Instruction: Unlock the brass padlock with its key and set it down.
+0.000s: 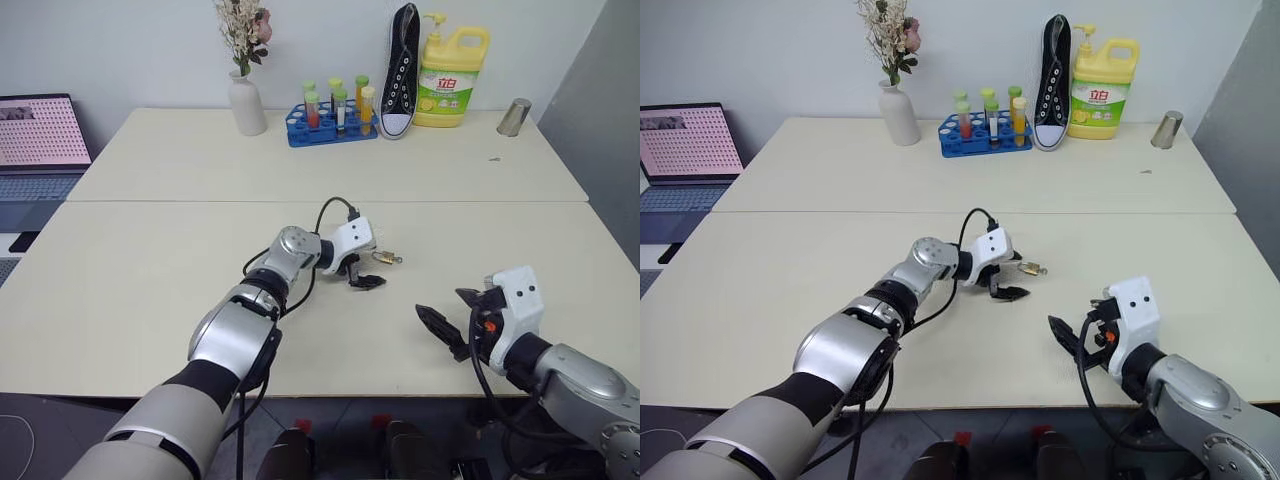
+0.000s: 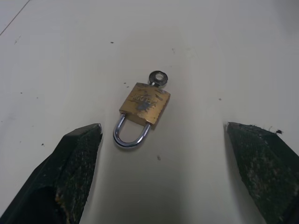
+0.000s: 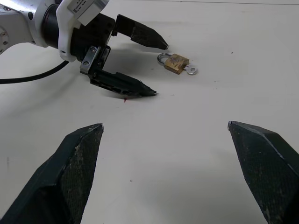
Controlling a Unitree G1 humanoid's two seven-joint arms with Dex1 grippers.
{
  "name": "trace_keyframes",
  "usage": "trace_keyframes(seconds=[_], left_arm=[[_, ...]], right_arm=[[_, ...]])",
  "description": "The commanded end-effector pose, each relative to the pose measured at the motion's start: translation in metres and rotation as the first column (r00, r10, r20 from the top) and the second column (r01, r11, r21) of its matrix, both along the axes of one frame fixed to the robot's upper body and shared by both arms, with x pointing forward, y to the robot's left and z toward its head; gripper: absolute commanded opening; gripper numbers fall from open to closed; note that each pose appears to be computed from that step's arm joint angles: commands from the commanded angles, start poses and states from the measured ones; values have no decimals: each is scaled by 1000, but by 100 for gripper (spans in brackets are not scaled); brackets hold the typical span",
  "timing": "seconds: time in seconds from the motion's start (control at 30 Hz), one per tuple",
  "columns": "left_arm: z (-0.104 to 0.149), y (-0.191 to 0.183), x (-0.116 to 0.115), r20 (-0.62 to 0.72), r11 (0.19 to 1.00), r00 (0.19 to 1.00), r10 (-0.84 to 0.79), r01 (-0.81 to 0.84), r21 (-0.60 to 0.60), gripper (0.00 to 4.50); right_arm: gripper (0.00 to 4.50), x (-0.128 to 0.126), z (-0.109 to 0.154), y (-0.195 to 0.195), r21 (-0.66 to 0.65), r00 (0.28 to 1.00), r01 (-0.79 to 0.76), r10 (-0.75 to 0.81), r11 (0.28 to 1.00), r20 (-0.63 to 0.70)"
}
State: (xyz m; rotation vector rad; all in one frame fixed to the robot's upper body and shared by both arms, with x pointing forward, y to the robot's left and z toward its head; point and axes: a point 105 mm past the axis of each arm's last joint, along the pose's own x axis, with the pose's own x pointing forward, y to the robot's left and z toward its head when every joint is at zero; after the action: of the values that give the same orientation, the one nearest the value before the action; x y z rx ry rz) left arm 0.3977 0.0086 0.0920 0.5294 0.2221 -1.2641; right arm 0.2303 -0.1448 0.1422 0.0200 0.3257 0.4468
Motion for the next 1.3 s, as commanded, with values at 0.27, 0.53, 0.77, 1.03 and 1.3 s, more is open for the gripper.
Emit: trace_keyframes(seconds=[0.27, 0.53, 0.77, 1.03, 1.3], left_arm=[[-3, -6, 1, -20, 997, 1000, 10, -9, 73, 450], [-4, -13, -2, -21, 996, 1000, -11, 13, 85, 330], [-10, -13, -3, -5, 992, 1000, -24, 24, 121, 119], [-3, 2, -2, -5, 995, 999, -39, 39, 95, 97], [0, 73, -19, -52, 983, 984, -168, 171, 69, 97]], right_arm=[[447, -14, 19, 11, -6, 996, -18, 19, 1000, 84], [450, -19, 17, 11, 8, 998, -4, 4, 1000, 66], [450, -21, 18, 13, 9, 998, -1, 1, 1000, 65], [450, -18, 18, 16, 8, 998, -16, 16, 1000, 68], [450, -20, 16, 24, -16, 993, -104, 105, 994, 56]])
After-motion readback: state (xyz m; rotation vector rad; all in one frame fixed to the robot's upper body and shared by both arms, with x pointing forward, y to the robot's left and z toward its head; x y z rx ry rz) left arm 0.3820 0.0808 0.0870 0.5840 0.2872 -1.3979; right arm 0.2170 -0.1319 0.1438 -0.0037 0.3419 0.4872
